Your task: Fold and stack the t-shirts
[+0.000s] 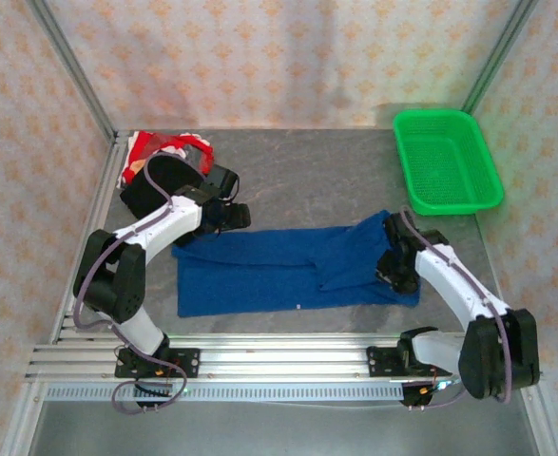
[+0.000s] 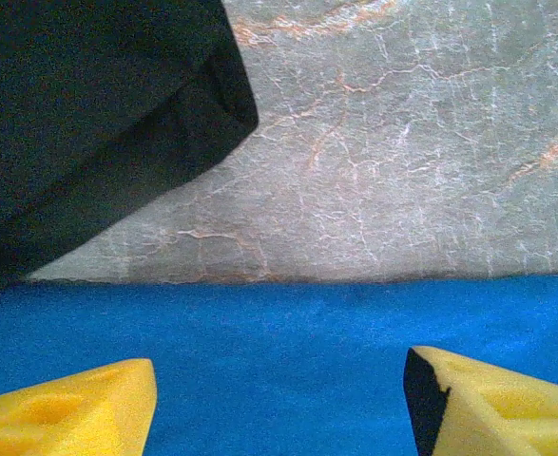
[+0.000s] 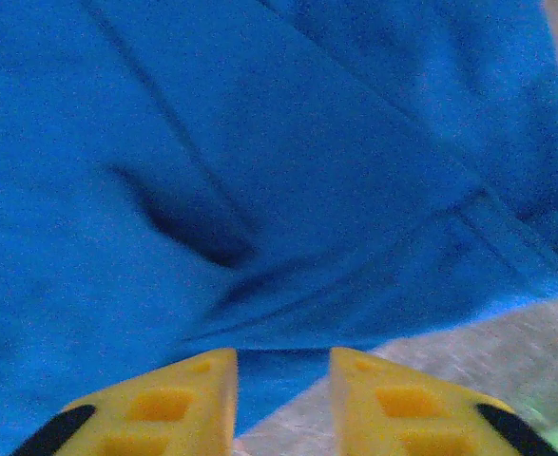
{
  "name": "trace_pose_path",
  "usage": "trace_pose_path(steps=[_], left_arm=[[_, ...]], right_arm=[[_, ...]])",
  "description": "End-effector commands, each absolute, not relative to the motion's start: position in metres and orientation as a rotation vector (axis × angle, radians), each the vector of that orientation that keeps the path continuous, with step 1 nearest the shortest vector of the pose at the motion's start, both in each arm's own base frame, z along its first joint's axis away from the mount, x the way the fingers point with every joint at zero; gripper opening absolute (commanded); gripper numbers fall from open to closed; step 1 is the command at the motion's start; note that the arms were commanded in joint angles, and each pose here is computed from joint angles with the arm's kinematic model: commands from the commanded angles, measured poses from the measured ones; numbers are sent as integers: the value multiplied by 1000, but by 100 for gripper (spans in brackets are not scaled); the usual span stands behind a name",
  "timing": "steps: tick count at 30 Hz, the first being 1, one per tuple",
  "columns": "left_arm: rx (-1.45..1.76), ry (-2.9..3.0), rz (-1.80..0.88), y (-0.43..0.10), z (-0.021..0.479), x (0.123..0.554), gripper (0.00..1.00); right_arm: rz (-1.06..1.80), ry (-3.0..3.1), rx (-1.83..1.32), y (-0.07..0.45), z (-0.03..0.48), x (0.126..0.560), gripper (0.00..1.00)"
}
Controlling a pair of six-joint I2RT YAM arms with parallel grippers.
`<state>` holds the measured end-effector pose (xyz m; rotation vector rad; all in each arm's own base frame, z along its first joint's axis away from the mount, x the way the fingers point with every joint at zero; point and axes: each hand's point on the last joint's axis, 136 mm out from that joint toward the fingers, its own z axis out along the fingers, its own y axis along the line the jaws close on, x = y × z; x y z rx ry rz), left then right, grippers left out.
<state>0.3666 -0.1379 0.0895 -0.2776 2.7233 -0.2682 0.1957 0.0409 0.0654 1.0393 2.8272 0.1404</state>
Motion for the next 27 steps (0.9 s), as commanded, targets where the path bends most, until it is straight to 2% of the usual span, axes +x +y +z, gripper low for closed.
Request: trace_pose_path(steps=[1, 5, 9, 16, 27], left_arm=[[-234, 2723, -318, -153, 87, 367, 70], [-203, 2729, -340, -168, 83, 367, 70], [-226, 2743, -379, -174, 70, 364, 70], [-314, 2790, -365, -172, 44, 359, 70], [-362, 2868, -301, -167, 9, 350, 70]], right_arm=[[384, 2684, 1057, 63, 83, 250, 36], [388, 2786, 995, 78, 73, 283, 38], [309, 2888, 1003, 77, 48, 286, 36], [203, 2997, 1078, 69, 22, 242, 31], [43, 3014, 1141, 46, 37, 165, 23]])
